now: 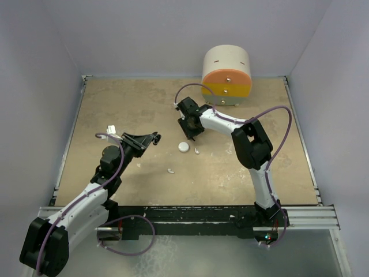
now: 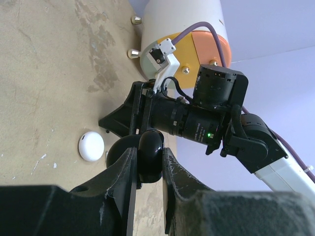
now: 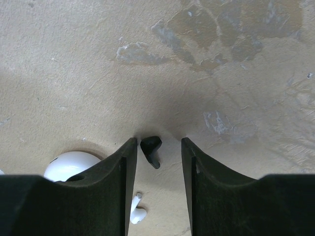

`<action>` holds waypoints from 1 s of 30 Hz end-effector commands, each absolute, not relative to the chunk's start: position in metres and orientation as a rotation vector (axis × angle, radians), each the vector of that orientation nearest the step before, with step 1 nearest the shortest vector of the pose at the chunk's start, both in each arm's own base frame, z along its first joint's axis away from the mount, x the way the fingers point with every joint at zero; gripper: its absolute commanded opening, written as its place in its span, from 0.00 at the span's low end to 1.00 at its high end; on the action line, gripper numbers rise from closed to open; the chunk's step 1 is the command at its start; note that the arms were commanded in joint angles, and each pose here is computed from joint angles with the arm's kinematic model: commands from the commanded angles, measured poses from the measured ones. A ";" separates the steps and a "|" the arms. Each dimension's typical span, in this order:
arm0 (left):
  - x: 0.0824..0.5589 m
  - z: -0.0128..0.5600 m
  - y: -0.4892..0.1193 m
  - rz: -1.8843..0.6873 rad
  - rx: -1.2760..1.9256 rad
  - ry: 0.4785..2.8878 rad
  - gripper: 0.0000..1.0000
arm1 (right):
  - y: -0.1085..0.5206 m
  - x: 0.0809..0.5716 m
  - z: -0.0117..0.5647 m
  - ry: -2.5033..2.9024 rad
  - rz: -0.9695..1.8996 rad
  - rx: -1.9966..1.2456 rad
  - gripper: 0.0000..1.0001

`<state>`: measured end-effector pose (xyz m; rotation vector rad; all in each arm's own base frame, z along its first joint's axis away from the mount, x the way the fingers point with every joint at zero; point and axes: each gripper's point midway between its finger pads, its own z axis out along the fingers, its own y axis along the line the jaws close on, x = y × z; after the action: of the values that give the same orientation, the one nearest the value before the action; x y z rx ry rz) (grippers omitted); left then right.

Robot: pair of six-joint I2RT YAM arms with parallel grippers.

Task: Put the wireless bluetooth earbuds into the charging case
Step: Pick up the earbud from the center of the board.

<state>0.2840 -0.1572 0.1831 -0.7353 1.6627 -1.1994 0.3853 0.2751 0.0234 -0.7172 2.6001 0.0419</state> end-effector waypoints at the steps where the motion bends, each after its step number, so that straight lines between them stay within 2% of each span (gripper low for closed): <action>1: 0.284 0.193 -0.155 -1.208 -0.701 1.623 0.00 | 0.278 0.383 0.026 2.588 0.050 -0.749 0.43; 30: 0.284 0.193 -0.153 -1.203 -0.703 1.620 0.00 | 0.281 0.381 0.018 2.602 0.076 -0.782 0.34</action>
<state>0.2837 -0.1552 0.1808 -0.7408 1.6629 -1.1940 0.3849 0.2763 0.0227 -0.7431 2.5956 0.0506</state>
